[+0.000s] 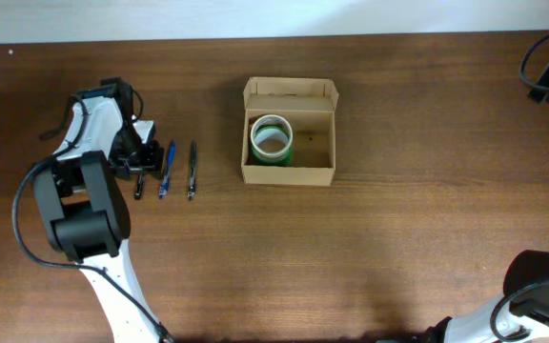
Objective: Pack container
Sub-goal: 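Grasp the black pen with the left gripper, then carry black pen into the box and release it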
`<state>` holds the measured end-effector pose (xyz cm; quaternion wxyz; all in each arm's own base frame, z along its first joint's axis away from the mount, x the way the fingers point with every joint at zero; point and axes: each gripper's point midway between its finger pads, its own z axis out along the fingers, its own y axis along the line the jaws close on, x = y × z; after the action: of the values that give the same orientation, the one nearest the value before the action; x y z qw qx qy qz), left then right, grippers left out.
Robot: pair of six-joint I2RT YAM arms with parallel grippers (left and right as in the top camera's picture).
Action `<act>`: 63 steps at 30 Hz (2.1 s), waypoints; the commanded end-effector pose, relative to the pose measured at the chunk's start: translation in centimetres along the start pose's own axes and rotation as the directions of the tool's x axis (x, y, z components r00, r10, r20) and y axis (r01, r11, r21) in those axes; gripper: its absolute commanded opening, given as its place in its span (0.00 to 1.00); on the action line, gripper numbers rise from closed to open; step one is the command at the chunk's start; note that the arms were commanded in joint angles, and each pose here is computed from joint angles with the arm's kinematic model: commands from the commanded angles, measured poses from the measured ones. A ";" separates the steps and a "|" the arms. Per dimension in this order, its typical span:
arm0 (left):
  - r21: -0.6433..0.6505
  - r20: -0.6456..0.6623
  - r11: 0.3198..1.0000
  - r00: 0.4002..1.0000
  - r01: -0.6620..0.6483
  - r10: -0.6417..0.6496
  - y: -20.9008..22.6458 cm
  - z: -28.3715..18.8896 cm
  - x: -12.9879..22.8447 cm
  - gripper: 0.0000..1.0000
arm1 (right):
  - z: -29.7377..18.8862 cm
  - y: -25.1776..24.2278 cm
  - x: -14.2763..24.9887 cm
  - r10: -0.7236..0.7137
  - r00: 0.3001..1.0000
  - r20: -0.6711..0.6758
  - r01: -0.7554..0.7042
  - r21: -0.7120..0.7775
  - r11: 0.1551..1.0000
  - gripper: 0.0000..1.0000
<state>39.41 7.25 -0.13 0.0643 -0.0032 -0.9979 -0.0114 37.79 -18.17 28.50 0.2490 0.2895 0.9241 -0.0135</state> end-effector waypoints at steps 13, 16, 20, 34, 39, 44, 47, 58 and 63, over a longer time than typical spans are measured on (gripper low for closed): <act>-0.004 -0.036 1.000 0.999 0.014 -0.014 0.1 1.1 0.1 0.02 | 0.1 0.2 0.0 0.006 1.000 -0.004 -0.006 -0.012 1.000 0.99; -0.006 -0.021 1.000 1.000 0.014 -0.014 0.2 -0.6 -0.5 0.02 | 0.1 0.2 0.0 0.006 1.000 -0.004 -0.006 -0.012 1.000 0.99; -0.024 0.101 1.000 0.995 -0.010 0.012 0.8 -7.4 -3.4 0.02 | 0.1 0.2 0.0 0.006 1.000 -0.004 -0.006 -0.012 1.000 0.99; -0.333 0.337 0.248 0.131 -0.910 0.933 -24.4 -24.9 -2.2 0.02 | 0.1 0.2 0.0 0.006 1.000 -0.004 -0.006 -0.012 1.000 0.99; -0.293 0.267 0.045 -0.037 -0.955 0.963 -30.6 -21.8 0.1 0.02 | 0.1 0.2 0.0 0.006 1.000 -0.004 -0.006 -0.012 1.000 0.99; -0.185 0.211 0.006 -0.034 -0.983 0.977 -31.9 -17.0 0.4 0.02 | 0.1 0.2 0.0 0.006 1.000 -0.004 -0.006 -0.012 1.000 0.99; -0.110 0.173 0.004 -0.016 -0.994 0.985 -31.7 -14.1 0.5 0.02 | 0.1 0.2 0.0 0.006 1.000 -0.004 -0.006 -0.012 1.000 0.99; 0.060 0.083 0.009 0.014 -0.998 0.996 -30.7 -7.1 1.8 0.02 | 0.1 0.2 0.0 0.006 1.000 -0.004 -0.006 -0.012 1.000 0.99; 0.045 0.080 0.023 0.026 -0.999 0.996 -30.8 -7.2 1.6 0.21 | 0.1 0.2 0.0 0.006 1.000 -0.004 -0.006 -0.012 1.000 0.99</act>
<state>38.48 -23.61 6.71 0.0408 -0.6968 -0.7119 0.0777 37.79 -18.10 28.48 0.2486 0.2905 0.9240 -0.0112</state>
